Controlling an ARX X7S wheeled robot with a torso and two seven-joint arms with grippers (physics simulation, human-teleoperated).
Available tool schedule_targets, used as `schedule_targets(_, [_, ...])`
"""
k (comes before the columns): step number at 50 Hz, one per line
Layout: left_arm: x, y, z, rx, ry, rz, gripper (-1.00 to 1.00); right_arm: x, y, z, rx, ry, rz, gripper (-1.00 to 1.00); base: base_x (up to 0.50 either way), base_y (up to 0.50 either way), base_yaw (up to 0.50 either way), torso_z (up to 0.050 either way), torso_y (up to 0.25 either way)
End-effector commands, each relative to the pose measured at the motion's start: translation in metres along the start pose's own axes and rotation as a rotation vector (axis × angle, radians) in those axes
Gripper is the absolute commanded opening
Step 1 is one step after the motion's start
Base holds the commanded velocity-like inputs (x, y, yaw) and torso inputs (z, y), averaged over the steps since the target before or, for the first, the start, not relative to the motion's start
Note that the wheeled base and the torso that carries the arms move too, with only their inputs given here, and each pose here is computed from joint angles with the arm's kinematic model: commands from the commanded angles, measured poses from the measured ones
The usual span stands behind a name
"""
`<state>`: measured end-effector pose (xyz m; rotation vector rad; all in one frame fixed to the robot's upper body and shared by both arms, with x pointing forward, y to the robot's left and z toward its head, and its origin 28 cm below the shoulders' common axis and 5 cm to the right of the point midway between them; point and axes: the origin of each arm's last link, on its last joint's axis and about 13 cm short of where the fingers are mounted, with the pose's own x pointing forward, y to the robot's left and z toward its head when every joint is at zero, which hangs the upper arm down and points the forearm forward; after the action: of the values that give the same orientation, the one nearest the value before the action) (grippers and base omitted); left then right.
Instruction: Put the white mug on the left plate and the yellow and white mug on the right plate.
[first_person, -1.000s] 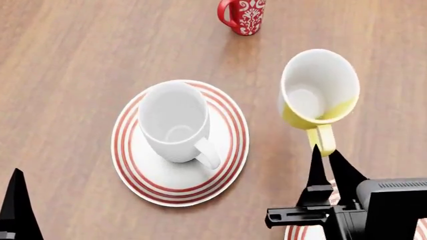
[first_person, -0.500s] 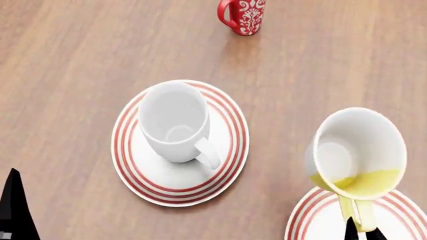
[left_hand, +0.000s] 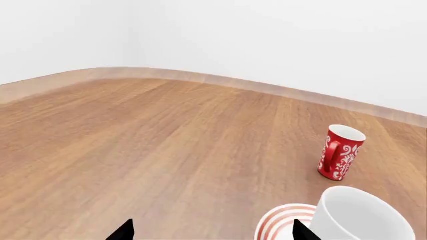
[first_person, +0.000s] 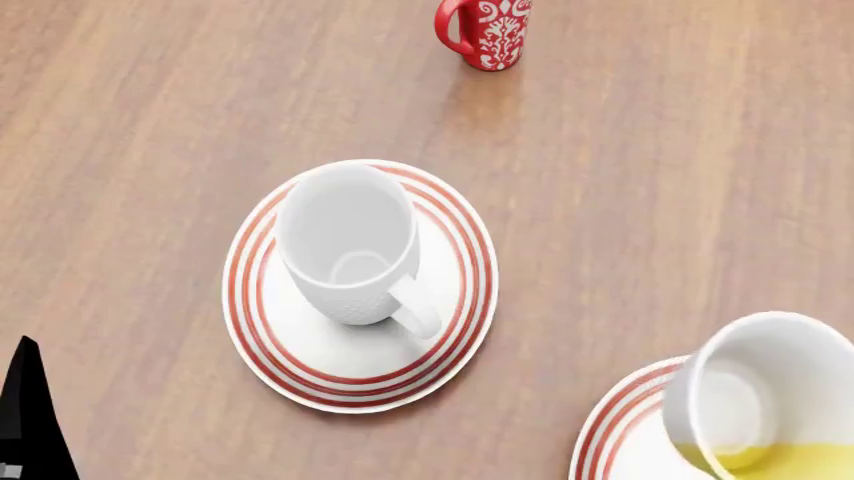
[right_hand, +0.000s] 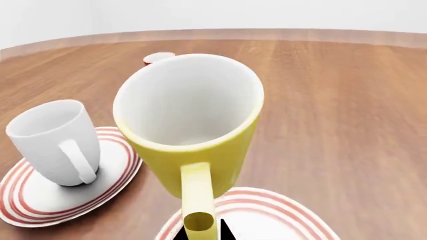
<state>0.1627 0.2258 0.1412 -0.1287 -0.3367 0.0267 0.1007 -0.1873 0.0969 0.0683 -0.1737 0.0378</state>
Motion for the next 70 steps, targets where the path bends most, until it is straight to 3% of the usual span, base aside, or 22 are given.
schedule_targets(1, [0.0,0.0,0.0,0.0,0.0,-0.001,1.0,-0.009,-0.006,-0.01,0.0,0.026,-0.019,-1.0,0.0,0.0,0.0,0.0,0.0])
schedule_targets(36, [-0.001,0.001,0.0,0.003,-0.001,-0.006,1.0,-0.019,-0.019,-0.047,0.047,0.097,-0.071,-1.0,0.0,0.0,0.0,0.0,0.0])
schedule_targets(70, [0.002,0.002,0.001,-0.003,-0.003,-0.006,1.0,-0.001,-0.021,-0.072,0.078,0.155,-0.077,-1.0,0.0,0.0,0.0,0.0,0.0])
